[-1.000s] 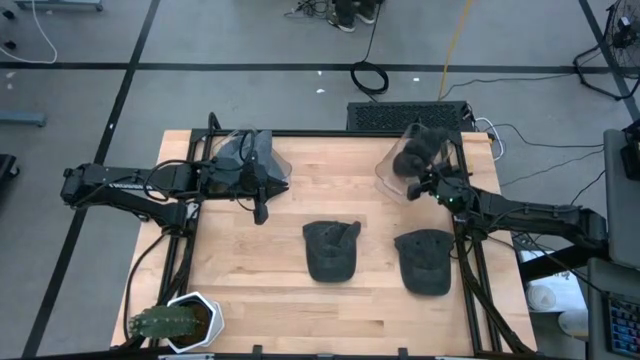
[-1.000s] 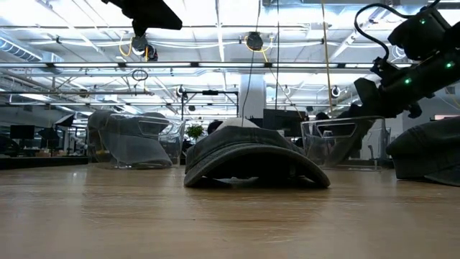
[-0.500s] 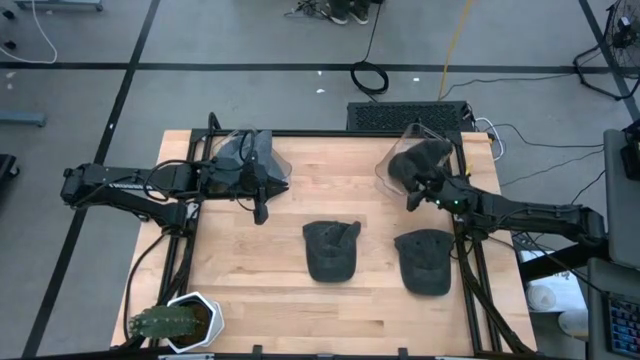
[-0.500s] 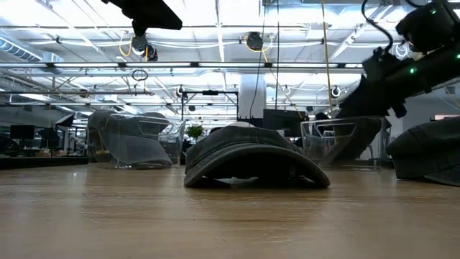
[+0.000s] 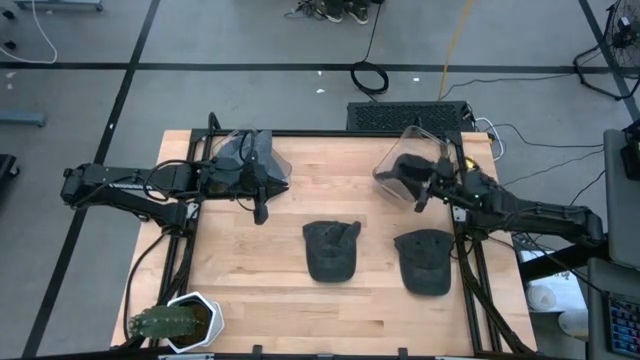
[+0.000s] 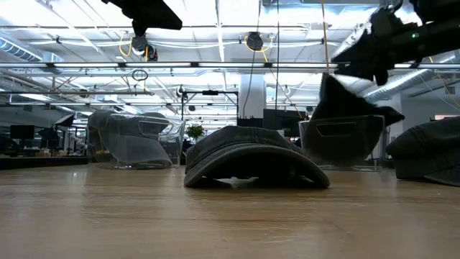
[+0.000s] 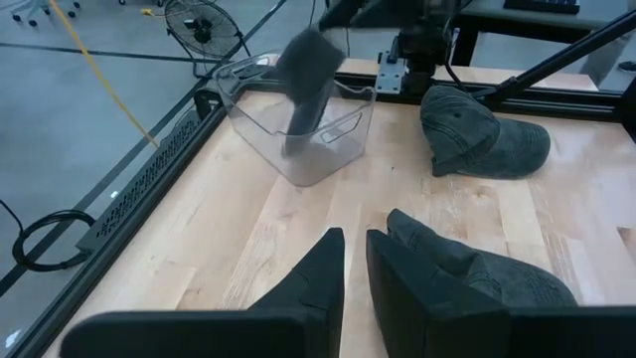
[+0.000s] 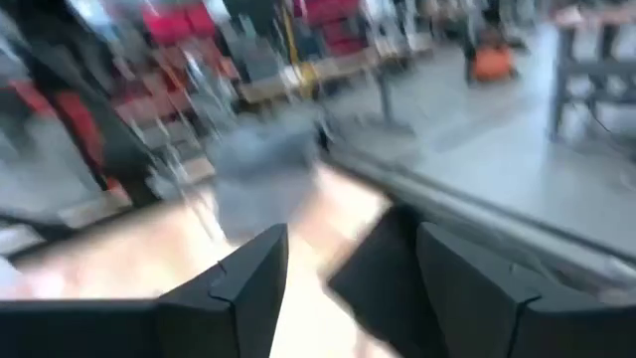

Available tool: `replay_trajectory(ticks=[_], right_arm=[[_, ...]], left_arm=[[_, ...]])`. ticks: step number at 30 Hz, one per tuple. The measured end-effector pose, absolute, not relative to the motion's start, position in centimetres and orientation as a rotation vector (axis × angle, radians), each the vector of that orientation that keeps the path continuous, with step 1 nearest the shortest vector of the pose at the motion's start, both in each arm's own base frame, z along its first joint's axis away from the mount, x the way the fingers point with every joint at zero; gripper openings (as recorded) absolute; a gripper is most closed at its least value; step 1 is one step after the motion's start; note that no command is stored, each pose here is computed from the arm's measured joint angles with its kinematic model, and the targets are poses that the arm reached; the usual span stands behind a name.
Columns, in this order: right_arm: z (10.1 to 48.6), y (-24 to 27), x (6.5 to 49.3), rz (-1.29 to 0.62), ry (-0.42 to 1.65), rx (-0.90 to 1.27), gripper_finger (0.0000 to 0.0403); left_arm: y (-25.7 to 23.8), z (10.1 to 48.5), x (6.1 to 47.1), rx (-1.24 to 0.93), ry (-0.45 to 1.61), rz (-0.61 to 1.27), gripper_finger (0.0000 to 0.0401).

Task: Pick & Place hat
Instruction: Put the left black cap into the right transparent bin

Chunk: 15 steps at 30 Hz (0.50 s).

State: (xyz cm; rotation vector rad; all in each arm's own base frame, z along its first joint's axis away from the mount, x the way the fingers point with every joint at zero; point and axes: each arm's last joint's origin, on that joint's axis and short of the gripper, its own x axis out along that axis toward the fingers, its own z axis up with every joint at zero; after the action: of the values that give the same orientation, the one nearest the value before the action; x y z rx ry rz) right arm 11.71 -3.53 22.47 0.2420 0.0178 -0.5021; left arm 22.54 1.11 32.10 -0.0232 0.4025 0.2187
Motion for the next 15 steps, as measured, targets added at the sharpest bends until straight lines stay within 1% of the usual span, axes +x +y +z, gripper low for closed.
replay_trajectory(ticks=[3, 8, 10, 15], right_arm=[[22.2, -3.6, 11.8, -0.524, 0.118, 0.254, 0.0205], [21.5, -3.5, 11.9, -0.511, 0.189, 0.274, 0.0205], [21.7, -3.4, 12.0, -0.470, 0.178, 0.288, 0.0207], [22.9, -3.4, 12.3, -0.431, 0.034, 0.357, 0.0206]], left_arm=[[1.1, 32.1, 22.5, -0.023, 0.402, 0.219, 0.0058], [1.1, 32.1, 22.5, -0.023, 0.402, 0.219, 0.0058], [1.1, 32.1, 22.5, -0.023, 0.402, 0.219, 0.0058], [1.1, 32.1, 22.5, -0.023, 0.402, 0.219, 0.0058]])
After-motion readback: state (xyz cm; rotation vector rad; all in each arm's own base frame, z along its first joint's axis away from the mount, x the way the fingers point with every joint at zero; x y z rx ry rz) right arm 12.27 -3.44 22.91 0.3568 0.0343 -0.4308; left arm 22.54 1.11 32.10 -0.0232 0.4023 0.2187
